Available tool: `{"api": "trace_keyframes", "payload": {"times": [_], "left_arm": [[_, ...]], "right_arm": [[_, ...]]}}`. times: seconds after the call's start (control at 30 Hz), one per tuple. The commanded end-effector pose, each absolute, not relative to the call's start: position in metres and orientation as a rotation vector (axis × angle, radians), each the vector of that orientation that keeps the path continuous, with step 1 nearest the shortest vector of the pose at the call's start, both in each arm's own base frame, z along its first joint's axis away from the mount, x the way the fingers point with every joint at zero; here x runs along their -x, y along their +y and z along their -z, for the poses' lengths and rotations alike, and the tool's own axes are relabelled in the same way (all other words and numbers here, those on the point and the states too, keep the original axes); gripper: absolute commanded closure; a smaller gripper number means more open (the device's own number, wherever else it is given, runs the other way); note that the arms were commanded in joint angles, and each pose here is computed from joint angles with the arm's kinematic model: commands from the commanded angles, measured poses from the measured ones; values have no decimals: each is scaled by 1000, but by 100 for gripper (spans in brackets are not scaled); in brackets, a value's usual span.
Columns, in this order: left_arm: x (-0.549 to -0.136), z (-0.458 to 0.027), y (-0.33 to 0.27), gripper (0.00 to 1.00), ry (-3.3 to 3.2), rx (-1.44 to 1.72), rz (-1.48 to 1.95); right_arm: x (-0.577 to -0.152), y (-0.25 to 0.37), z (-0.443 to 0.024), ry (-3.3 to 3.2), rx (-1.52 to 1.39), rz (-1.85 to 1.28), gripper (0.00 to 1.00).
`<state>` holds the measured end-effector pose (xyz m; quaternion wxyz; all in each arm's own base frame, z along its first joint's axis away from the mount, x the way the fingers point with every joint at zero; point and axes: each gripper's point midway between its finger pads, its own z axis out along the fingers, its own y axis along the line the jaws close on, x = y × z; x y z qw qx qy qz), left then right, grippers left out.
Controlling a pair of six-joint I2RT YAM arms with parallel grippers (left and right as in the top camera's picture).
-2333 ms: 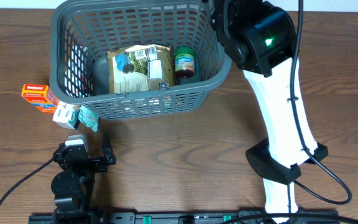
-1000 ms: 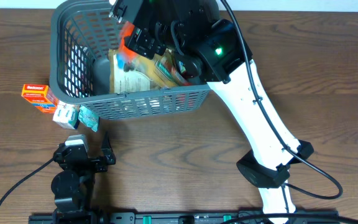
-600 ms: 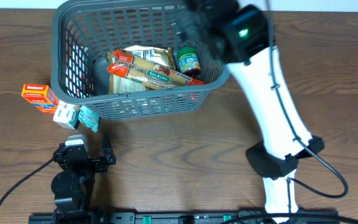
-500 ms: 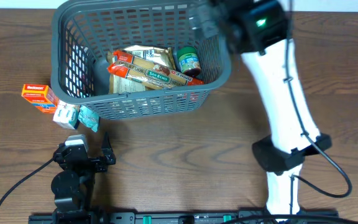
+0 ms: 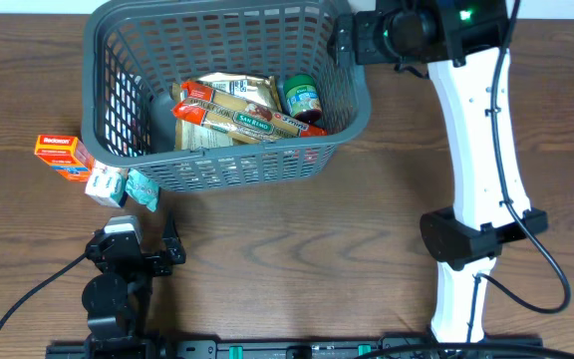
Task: Pack container
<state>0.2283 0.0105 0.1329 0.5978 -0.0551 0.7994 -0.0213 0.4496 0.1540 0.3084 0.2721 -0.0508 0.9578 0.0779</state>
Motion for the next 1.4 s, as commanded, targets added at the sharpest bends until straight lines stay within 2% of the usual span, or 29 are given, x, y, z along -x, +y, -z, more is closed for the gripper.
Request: {"api": "trace_keyframes", "payload": {"times": [0.0, 0.3, 0.6, 0.8, 1.37], "left_arm": [[-228, -122, 13, 1, 1877, 126, 32], [-228, -122, 13, 2, 1877, 126, 32], [-228, -122, 13, 2, 1877, 126, 32], [-228, -122, 13, 2, 1877, 126, 32], [-228, -122, 13, 2, 1877, 126, 32]], "right_arm": [[-457, 164, -279, 2650, 136, -217, 3], [-469, 137, -233, 2754, 19, 4, 5], [-462, 90, -239, 2731, -166, 282, 6], [-464, 72, -243, 2719, -215, 298, 8], [-467, -18, -249, 2711, -367, 381, 4]]}}
